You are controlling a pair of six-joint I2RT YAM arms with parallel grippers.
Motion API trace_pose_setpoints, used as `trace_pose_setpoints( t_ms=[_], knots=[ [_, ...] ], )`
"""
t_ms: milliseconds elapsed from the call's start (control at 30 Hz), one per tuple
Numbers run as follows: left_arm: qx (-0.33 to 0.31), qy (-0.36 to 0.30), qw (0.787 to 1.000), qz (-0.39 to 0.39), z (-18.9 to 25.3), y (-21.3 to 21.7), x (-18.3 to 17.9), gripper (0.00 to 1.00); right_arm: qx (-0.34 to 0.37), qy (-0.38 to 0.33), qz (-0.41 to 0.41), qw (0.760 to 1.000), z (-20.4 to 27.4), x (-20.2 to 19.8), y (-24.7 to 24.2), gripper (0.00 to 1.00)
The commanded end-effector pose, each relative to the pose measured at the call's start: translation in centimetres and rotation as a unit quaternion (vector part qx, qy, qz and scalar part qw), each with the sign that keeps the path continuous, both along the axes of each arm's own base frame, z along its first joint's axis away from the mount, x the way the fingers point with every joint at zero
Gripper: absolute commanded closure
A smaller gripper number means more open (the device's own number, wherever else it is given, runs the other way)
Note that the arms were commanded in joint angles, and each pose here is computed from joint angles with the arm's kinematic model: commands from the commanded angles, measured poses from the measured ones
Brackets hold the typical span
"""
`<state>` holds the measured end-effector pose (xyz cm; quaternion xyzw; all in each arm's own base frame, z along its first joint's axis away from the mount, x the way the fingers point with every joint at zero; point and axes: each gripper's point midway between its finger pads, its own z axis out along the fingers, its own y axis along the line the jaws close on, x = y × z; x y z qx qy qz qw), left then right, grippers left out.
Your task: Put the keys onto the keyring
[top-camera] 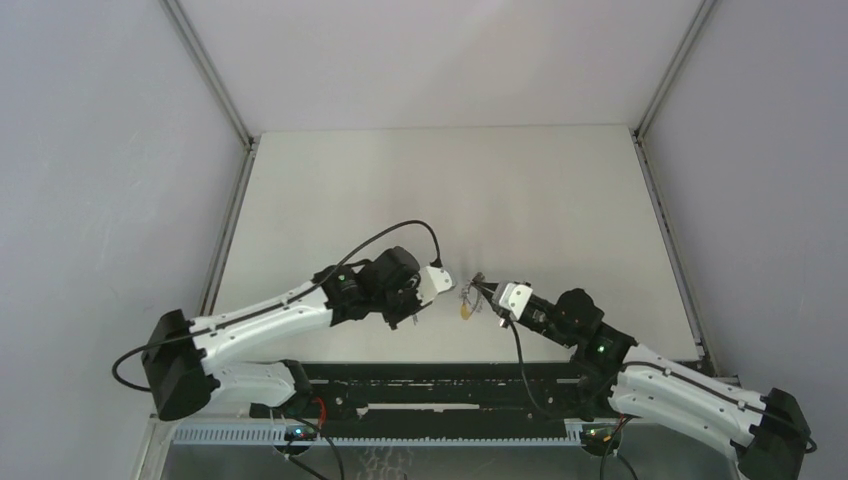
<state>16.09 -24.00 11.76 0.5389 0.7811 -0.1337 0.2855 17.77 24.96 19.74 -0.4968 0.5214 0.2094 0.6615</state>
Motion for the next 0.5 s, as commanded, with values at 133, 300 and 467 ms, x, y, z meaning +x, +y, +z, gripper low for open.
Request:
trace_pose_setpoints(
  t_ms=[133, 300, 467],
  knots=[
    [0.011, 0.04, 0.998, 0.055, -2.3, -4.4, 2.5, 1.0, 0.08, 0.005, -0.103, 0.991, 2.6, 1.2, -3.6, 1.0],
    [0.039, 0.052, 0.996, 0.064, -4.6, -6.0, 4.4, 1.0, 0.107, 0.0, -0.118, 0.987, 3.3, 1.1, -4.6, 1.0],
    [0.039, 0.054, 0.995, 0.073, -5.6, -7.4, 6.4, 0.98, 0.112, 0.0, -0.128, 0.985, 3.0, 1.2, -4.9, 1.0]
  ],
)
